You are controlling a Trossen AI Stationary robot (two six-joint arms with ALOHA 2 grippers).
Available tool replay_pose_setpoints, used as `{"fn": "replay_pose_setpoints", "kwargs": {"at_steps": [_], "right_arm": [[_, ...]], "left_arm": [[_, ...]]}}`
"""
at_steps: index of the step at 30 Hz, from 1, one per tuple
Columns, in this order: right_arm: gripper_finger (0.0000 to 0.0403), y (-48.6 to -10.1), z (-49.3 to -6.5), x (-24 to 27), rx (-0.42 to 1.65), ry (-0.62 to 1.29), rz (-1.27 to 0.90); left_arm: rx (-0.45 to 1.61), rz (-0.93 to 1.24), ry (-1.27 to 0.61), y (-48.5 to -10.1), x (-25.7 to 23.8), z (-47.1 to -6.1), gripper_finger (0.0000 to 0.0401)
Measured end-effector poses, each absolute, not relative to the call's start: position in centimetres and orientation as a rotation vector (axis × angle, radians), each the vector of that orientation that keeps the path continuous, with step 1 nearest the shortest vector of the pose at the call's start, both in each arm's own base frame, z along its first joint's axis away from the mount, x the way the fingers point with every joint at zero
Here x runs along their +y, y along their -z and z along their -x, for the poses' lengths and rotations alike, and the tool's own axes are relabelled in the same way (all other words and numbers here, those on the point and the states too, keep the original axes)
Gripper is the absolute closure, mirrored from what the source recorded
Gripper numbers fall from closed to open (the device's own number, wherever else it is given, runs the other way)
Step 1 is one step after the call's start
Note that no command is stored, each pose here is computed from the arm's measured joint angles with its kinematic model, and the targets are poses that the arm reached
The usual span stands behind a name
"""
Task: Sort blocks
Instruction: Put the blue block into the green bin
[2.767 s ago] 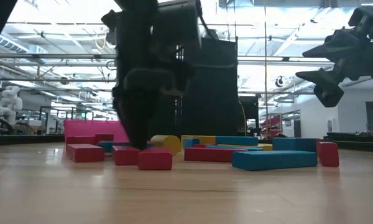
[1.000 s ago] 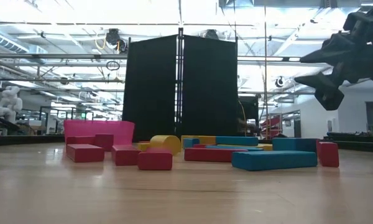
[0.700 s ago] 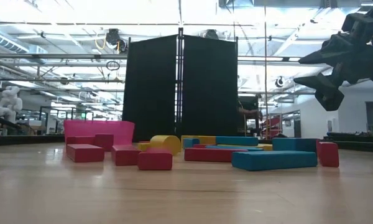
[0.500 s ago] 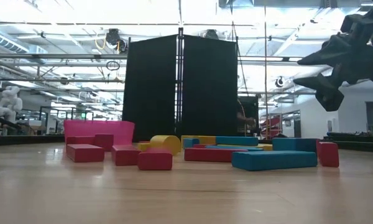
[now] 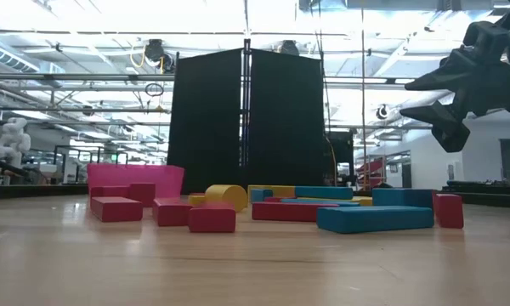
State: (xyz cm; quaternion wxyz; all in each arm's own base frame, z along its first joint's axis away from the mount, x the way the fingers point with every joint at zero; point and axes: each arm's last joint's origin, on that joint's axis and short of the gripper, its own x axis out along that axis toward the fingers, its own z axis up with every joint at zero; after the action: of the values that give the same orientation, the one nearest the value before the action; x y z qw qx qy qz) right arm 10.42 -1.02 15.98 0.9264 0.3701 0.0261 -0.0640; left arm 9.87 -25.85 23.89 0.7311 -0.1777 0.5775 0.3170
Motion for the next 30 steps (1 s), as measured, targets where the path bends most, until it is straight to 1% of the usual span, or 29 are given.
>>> {"fn": "replay_pose_setpoints", "kwargs": {"at_steps": [3, 10, 17, 23, 30], "right_arm": [[0.0204, -16.0, -10.4, -1.0, 0.053, 0.132, -0.759], [0.0204, -16.0, -10.4, -1.0, 0.054, 0.133, -0.759], [0.0204, -16.0, -10.4, -1.0, 0.054, 0.133, -0.758], [0.0204, -16.0, -10.4, -1.0, 0.054, 0.133, -0.759], [0.0204, -16.0, -10.4, -1.0, 0.054, 0.135, -0.758]], "left_arm": [[1.308, 0.370, -0.661, -23.1, -25.6, -10.7, 0.0296], [1.386, 0.409, -0.504, -20.2, -23.9, -12.6, 0.0296], [1.420, 0.424, -0.459, -17.9, -22.6, -12.2, 0.0296], [1.429, 0.478, -0.312, -16.4, -23.0, -12.3, 0.0296], [1.448, 0.429, -0.315, -15.2, -22.2, -11.9, 0.0296]]}}
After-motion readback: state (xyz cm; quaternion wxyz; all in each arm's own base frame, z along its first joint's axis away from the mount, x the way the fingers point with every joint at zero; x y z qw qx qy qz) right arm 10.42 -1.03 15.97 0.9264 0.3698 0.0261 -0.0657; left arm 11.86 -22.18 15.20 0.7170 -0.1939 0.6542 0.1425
